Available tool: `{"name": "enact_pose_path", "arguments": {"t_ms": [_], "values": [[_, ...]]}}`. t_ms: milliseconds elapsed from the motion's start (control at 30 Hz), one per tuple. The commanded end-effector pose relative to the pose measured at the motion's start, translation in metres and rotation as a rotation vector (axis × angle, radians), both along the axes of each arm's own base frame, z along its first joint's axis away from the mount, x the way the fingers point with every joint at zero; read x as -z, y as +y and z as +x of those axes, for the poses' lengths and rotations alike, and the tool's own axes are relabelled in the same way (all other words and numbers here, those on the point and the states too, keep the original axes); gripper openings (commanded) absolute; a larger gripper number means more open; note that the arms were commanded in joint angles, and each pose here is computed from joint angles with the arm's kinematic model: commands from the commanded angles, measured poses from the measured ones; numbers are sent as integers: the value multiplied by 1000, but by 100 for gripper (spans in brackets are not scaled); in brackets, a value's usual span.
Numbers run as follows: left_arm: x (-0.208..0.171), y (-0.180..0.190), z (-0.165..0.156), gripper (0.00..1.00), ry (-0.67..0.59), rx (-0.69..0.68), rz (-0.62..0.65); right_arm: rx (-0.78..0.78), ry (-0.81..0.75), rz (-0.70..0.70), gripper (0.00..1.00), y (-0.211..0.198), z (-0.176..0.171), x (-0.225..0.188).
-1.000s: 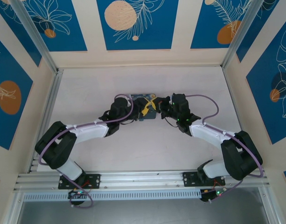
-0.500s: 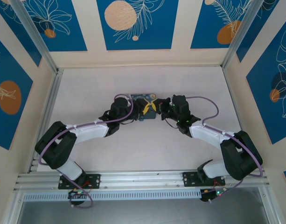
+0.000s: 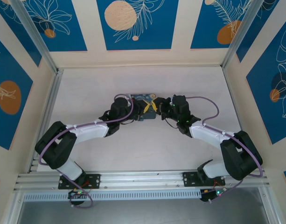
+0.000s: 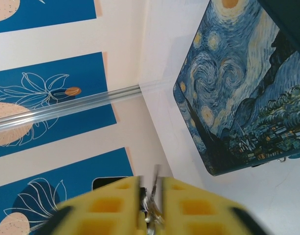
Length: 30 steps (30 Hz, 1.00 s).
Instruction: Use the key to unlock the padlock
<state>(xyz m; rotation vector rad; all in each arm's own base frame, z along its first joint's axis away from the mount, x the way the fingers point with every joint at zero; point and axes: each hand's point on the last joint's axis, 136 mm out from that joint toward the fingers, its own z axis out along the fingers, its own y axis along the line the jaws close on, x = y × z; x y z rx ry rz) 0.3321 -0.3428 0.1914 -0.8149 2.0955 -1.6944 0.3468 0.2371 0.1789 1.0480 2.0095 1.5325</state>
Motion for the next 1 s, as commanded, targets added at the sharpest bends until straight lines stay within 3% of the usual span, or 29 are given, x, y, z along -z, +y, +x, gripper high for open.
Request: {"name": "enact_pose_path", "arguments": {"t_ms": [0, 67, 267, 467, 667, 967], "values": [[-14, 2, 1, 0, -85, 3, 54, 42, -18, -20, 45, -17, -2, -2], [-16, 7, 0, 0, -150, 22, 121, 43, -19, -49, 50, -29, -6, -2], [-40, 17, -3, 0, -432, 180, 373, 6, -55, -195, 53, -63, -22, -10], [-71, 12, -19, 0, -724, 397, 568, -195, -239, -261, 52, -62, -23, -41], [-86, 9, -23, 0, -847, 499, 507, -371, -463, -247, 46, -55, -23, -68], [-82, -4, -22, 0, -850, 631, 386, -507, -618, -196, 42, -40, -30, -87]]}}
